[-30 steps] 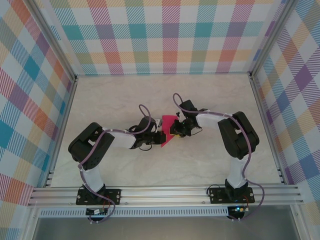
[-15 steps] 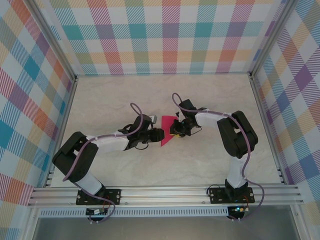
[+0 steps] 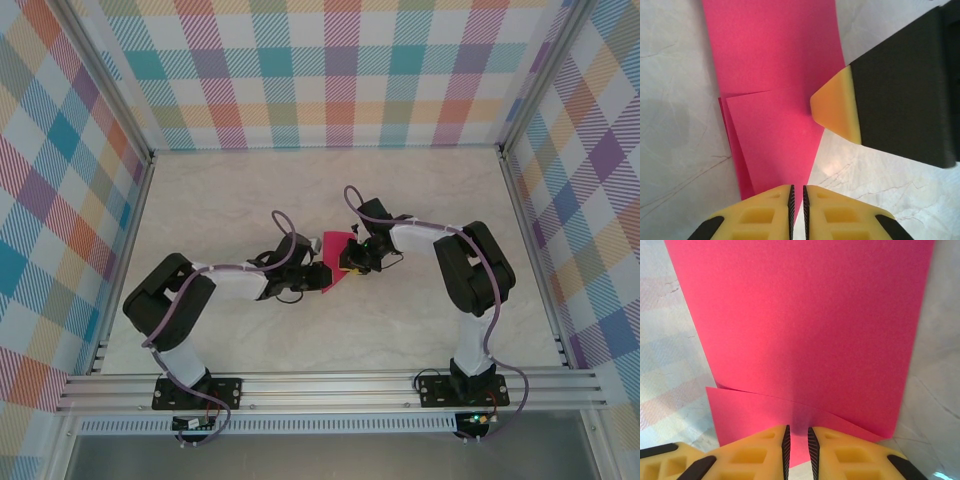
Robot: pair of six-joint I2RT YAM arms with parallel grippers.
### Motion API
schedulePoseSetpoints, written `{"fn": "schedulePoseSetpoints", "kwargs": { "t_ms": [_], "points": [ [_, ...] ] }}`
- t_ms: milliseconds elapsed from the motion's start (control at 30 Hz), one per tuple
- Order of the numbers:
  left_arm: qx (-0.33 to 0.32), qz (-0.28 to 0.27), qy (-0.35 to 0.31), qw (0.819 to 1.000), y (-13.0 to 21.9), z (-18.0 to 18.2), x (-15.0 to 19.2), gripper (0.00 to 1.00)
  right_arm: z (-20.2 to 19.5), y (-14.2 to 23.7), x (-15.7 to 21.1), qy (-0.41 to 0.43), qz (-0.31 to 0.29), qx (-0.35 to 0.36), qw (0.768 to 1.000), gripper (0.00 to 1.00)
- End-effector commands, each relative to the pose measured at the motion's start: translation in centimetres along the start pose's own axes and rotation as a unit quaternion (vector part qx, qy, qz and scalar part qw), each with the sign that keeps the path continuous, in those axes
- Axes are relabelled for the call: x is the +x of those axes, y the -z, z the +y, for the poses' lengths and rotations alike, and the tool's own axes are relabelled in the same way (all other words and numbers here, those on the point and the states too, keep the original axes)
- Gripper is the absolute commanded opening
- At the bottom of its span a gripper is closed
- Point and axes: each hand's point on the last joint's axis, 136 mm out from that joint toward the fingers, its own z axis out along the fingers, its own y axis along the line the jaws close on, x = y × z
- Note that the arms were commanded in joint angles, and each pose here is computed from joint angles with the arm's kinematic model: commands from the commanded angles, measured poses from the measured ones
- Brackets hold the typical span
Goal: Fold a paper plane with a square sheet of paper (pick it up from the middle)
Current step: Third fold the triangle at the center of the table.
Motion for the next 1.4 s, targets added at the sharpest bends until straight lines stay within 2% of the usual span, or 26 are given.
{"fn": "schedulePoseSetpoints", "kwargs": {
  "t_ms": [0,533,633,800,933,1100,1367],
  "points": [
    [-0.023,0.011,0.004,1.0,-0.4,0.3,0.3,0.15,-3.4,-1.5,0.7,-0.026,0.015,0.061,0.998,0.21],
    [-0.092,0.032,0.005,0.995,-0.4,2.9,1.2,0.11,-3.6,-1.7,0.8,-0.03,0.018,0.065,0.997,0.21],
    [-0.083,0.029,0.004,0.996,-0.2,2.4,0.9,0.12,-3.7,-1.7,0.8,-0.031,0.019,0.066,0.997,0.21],
    [-0.03,0.002,-0.006,1.0,1.3,-0.8,-0.6,0.14,-3.8,-1.7,0.8,-0.033,0.019,0.068,0.997,0.21],
    [-0.02,-0.015,-0.017,1.0,2.1,-2.2,-1.1,0.14,-3.9,-1.8,0.8,-0.035,0.019,0.069,0.997,0.21],
    [-0.042,-0.011,-0.029,0.999,1.5,-2.7,-0.5,0.14,-4.0,-1.9,0.9,-0.038,0.02,0.071,0.997,0.21],
    [-0.097,0.03,-0.036,0.994,-0.4,-1.4,1.0,0.13,-4.0,-2.0,0.9,-0.04,0.022,0.071,0.996,0.21]
  ]
}}
